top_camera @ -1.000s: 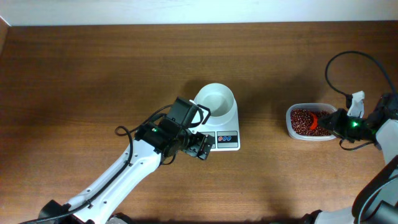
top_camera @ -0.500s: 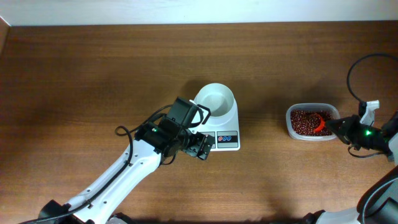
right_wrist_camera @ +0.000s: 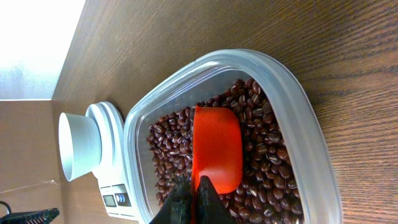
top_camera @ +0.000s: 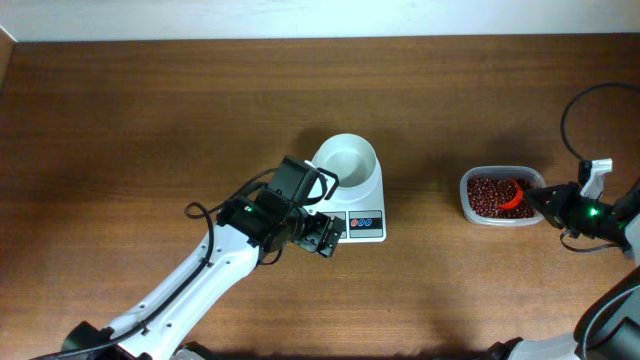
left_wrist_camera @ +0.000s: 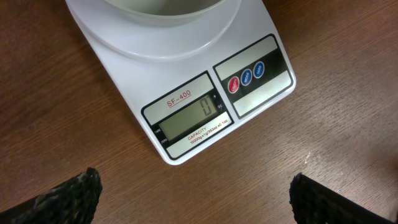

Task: Scoop item into bowl and weigh 50g on scale
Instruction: 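Lift the filled red scoop out of the bean tub with the right gripper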

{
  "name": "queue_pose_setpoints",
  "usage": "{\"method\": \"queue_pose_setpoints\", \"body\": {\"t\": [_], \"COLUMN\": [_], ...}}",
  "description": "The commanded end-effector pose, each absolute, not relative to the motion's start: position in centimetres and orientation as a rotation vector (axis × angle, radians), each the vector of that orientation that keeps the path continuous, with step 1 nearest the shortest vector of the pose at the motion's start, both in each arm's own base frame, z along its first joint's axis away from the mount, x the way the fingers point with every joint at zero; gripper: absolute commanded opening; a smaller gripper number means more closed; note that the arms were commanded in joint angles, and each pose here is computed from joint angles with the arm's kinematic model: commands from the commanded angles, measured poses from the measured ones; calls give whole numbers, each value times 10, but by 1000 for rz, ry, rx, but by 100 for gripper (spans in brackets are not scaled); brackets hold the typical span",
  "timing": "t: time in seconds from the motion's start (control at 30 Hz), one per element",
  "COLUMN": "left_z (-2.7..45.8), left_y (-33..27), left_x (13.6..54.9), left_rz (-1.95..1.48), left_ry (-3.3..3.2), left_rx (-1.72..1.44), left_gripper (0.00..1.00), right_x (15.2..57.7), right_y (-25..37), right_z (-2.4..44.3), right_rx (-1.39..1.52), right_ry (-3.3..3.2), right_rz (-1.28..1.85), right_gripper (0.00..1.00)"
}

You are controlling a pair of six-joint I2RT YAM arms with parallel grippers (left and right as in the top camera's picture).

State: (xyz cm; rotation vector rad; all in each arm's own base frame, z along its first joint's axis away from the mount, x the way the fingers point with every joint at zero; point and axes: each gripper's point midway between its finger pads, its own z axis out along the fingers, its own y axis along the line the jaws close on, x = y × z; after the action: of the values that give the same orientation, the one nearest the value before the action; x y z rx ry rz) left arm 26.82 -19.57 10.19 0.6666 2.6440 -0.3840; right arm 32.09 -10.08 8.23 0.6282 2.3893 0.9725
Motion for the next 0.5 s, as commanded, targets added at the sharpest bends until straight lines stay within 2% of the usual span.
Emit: {"method": "queue_pose_setpoints", "body": {"t": [0.0, 0.47], "left_z": [99, 99], "left_y": [-193, -193], "left_x": [268, 268], "left_rz": [-371, -371], "left_ry": [2645, 2645], "left_rx": [683, 683], "left_gripper": [99, 99], "right_x": [326, 330], "right_y": [-103, -107], "right_z": [89, 99], "right_rx": [612, 630], "right_ry": [2353, 2349], "right_rz": [999, 1002], "right_gripper": [4, 4]}}
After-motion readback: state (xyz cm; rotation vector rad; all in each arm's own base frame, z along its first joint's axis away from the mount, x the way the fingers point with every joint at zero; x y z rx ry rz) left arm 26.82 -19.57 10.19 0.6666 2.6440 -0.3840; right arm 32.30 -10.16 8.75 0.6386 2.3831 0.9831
